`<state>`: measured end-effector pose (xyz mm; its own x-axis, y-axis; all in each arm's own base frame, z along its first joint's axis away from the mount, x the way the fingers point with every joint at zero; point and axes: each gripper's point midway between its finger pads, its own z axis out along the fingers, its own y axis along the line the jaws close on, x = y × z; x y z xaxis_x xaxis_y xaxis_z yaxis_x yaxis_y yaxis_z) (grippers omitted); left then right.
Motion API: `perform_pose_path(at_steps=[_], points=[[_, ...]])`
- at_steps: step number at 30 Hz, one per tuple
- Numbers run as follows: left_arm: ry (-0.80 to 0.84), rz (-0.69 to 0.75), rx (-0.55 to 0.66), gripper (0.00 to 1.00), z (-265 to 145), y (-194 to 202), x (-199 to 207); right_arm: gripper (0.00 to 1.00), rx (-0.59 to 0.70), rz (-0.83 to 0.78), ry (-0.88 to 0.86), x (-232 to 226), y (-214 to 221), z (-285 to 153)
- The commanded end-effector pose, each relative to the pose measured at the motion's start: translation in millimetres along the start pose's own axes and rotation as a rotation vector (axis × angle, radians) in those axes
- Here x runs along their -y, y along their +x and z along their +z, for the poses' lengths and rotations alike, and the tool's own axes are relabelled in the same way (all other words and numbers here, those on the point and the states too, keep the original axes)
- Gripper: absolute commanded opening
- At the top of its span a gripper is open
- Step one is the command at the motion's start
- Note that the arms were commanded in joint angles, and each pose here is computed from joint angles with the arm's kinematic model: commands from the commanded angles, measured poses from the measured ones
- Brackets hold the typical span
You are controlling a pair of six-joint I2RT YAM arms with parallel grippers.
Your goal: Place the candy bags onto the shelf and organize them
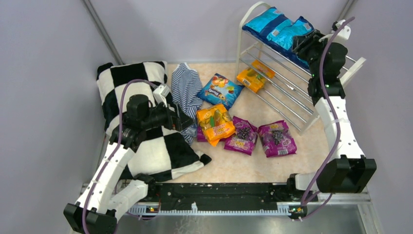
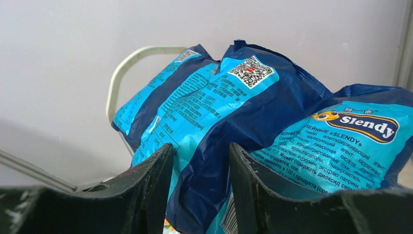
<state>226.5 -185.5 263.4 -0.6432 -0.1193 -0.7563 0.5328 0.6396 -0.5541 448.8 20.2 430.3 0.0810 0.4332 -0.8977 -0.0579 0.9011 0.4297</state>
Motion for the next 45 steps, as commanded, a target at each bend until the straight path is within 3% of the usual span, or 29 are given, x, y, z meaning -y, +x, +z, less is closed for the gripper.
perform_pose_path(at_steps=[1, 13, 19, 25, 33, 41, 45], points=[[0.016, 0.006, 0.026, 0.99, -0.6, -5.5, 3.9, 0.46, 0.032, 0.052, -0.129, -26.9, -6.9, 18.8], [0.007, 0.006, 0.027, 0.99, -2.0, -5.0, 3.1, 0.48, 0.068, 0.073, -0.215, -45.0, -20.2, 24.3], [0.012, 0.000, 0.021, 0.99, 0.7, -2.0, 1.4, 0.73, -0.044, -0.007, 0.045, -4.2, -14.4, -3.8], [0.023, -0.003, 0.013, 0.99, 3.5, 0.5, 0.7, 0.86, -0.071, -0.081, 0.139, 11.6, -17.6, -47.1], [0.035, -0.003, 0.014, 0.99, 2.1, 1.2, 3.5, 0.86, -0.114, -0.061, 0.252, 31.5, -6.3, -83.2], [0.038, 0.004, 0.010, 0.99, -0.2, 4.4, 4.1, 0.84, -0.010, -0.098, 0.560, 84.2, -21.8, -150.4], [0.040, 0.010, 0.006, 0.99, -1.1, 4.5, 5.0, 0.84, 0.032, -0.133, 0.597, 89.8, -32.4, -172.9]])
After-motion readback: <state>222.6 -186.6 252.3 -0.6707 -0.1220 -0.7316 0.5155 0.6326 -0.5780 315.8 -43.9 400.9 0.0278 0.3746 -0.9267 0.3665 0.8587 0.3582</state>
